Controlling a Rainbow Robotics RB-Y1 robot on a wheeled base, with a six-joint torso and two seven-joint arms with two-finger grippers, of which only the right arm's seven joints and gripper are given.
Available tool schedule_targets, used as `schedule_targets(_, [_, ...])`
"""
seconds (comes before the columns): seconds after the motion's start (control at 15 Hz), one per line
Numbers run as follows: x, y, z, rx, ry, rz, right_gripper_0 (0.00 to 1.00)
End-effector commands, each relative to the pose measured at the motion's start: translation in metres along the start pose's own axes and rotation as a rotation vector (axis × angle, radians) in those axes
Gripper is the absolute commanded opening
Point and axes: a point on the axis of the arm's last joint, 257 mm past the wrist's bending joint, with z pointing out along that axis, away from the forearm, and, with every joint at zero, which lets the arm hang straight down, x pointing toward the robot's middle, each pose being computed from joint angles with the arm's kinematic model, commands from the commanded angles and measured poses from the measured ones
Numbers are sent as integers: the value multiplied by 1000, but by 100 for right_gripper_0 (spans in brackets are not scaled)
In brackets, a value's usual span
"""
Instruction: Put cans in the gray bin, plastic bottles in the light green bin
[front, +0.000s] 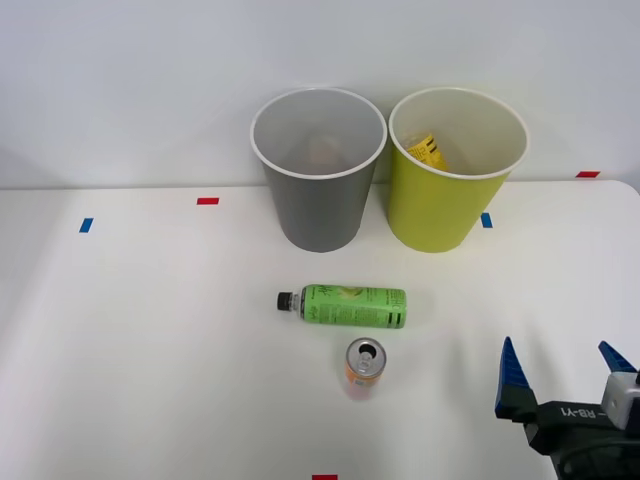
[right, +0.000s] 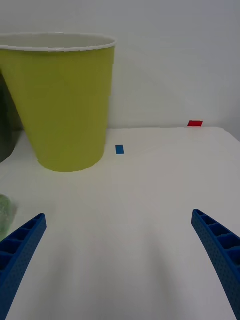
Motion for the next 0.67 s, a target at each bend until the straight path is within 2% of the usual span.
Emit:
schedule_targets(0.07, [7,12,-3,-9,9,26,100])
schedule_targets(0.47, [38,30,-3,-59,-139,88,100])
schedule_targets(0.67, [52,34,-12,-77,-178,42,100])
